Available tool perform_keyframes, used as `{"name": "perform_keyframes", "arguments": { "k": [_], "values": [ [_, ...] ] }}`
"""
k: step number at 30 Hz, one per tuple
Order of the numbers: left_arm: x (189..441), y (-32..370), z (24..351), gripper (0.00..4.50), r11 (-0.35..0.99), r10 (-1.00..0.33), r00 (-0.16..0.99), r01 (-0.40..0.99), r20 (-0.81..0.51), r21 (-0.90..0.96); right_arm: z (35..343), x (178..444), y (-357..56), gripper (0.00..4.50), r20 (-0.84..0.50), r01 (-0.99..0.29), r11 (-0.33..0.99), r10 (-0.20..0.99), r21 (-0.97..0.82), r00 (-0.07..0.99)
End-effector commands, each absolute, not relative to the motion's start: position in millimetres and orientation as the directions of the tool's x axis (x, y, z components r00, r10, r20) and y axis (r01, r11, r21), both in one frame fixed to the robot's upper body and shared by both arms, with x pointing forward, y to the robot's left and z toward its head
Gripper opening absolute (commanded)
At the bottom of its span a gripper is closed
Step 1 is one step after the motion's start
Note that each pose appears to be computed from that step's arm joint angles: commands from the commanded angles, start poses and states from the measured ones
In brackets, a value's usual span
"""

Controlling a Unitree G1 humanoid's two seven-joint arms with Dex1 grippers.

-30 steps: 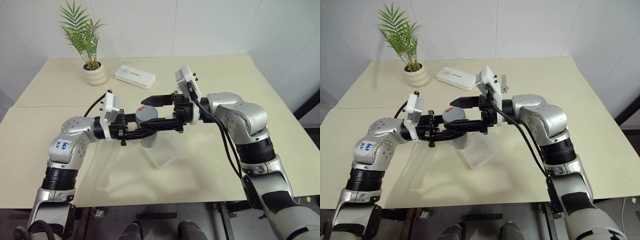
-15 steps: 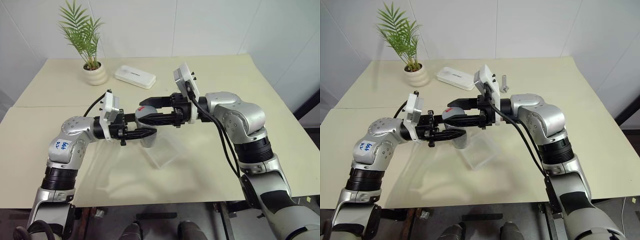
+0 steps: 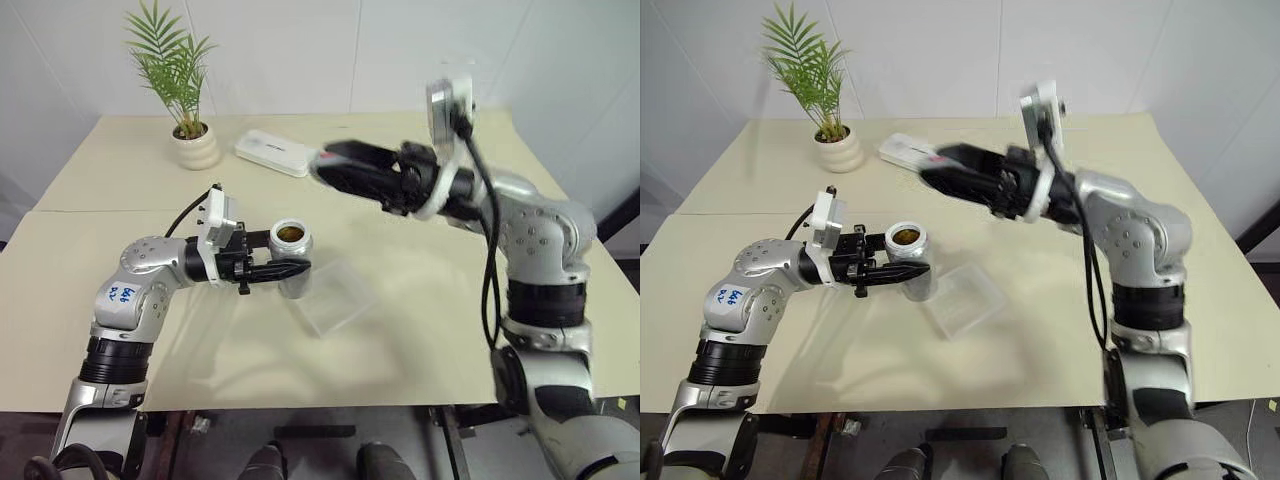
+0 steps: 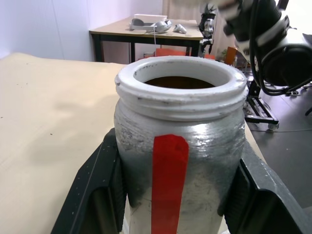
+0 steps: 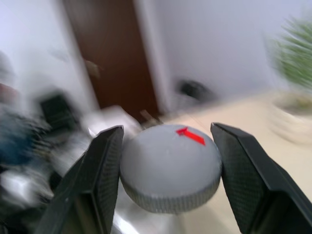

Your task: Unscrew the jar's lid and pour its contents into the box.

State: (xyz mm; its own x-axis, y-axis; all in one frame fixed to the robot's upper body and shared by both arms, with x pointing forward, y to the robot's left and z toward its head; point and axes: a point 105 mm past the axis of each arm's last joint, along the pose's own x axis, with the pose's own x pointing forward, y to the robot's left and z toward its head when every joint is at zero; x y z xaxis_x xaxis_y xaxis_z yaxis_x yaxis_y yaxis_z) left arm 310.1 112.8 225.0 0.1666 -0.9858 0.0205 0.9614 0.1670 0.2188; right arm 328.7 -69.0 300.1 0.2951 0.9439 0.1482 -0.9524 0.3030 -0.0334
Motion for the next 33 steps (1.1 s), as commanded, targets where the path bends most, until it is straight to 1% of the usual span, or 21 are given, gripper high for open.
{"name": "perform_keyframes", "arguments": {
  "k": [1,3,5,6,7,10,11,13,17,18,20,21,24,26,28,29,33],
  "values": [
    [308.3,118.7,237.2,2.05,0.187,-0.982,0.181,0.947,0.047,0.260,281.0,349.5,-110.8,2.52,0.118,-0.852,0.511,0.858,-0.113,0.499],
    [309.9,121.4,238.6,2.05,0.203,-0.979,0.195,0.945,0.057,0.255,258.9,363.0,-141.8,2.52,0.099,-0.763,0.632,0.775,-0.133,0.624],
    [311.2,123.2,239.4,2.05,0.213,-0.977,0.204,0.944,0.063,0.252,235.6,371.6,-168.5,2.52,0.075,-0.680,0.714,0.697,-0.165,0.713],
    [312.1,124.0,240.0,2.05,0.220,-0.975,0.209,0.944,0.068,0.247,226.5,376.1,-182.7,2.52,0.087,-0.630,0.765,0.642,-0.132,0.762],
    [312.7,124.5,240.3,2.05,0.224,-0.975,0.212,0.944,0.072,0.244,220.9,378.7,-191.6,2.52,0.097,-0.596,0.795,0.605,-0.108,0.790],
    [315.6,124.7,242.2,2.05,0.234,-0.972,0.220,0.943,0.086,0.236,179.9,383.0,-233.5,2.52,0.073,-0.434,0.898,0.439,-0.075,0.896],
    [316.3,124.3,242.6,2.05,0.235,-0.971,0.220,0.943,0.087,0.236,169.2,382.6,-243.6,2.52,0.064,-0.391,0.918,0.395,-0.067,0.916],
    [317.0,123.9,243.1,2.05,0.235,-0.971,0.220,0.943,0.089,0.236,158.7,381.8,-253.0,2.52,0.067,-0.346,0.936,0.350,-0.062,0.934],
    [318.1,124.5,244.0,2.05,0.238,-0.971,0.222,0.943,0.094,0.234,143.8,377.4,-258.1,2.52,0.052,-0.322,0.942,0.327,-0.091,0.943],
    [318.5,124.6,244.3,2.05,0.239,-0.970,0.223,0.942,0.094,0.234,142.3,376.8,-258.2,2.52,0.051,-0.324,0.942,0.329,-0.082,0.943],
    [318.9,124.8,244.8,2.05,0.240,-0.970,0.224,0.942,0.095,0.235,140.0,375.9,-259.4,3.24,0.050,-0.320,0.946,0.323,-0.055,0.945],
    [319.3,124.7,245.3,2.05,0.241,-0.970,0.225,0.942,0.096,0.235,140.1,373.9,-258.1,3.41,0.051,-0.337,0.940,0.339,-0.047,0.939],
    [319.9,124.4,246.5,2.05,0.242,-0.969,0.224,0.942,0.099,0.234,144.0,370.1,-257.8,4.43,0.057,-0.358,0.933,0.360,-0.043,0.931],
    [320.6,124.2,247.6,2.05,0.242,-0.969,0.224,0.942,0.100,0.232,164.5,365.9,-259.7,4.47,0.088,-0.377,0.922,0.384,-0.087,0.919],
    [321.5,124.2,248.5,2.05,0.242,-0.969,0.224,0.943,0.100,0.229,186.3,358.1,-252.1,4.47,0.105,-0.438,0.889,0.452,-0.131,0.886],
    [321.8,124.3,248.8,2.05,0.242,-0.969,0.225,0.943,0.099,0.229,191.5,354.8,-248.0,4.47,0.104,-0.465,0.875,0.479,-0.137,0.872],
    [328.1,127.9,251.6,2.05,0.256,-0.966,0.241,0.937,0.090,0.240,225.3,323.8,-204.4,4.47,0.044,-0.666,0.706,0.693,-0.239,0.719]
  ]
}}
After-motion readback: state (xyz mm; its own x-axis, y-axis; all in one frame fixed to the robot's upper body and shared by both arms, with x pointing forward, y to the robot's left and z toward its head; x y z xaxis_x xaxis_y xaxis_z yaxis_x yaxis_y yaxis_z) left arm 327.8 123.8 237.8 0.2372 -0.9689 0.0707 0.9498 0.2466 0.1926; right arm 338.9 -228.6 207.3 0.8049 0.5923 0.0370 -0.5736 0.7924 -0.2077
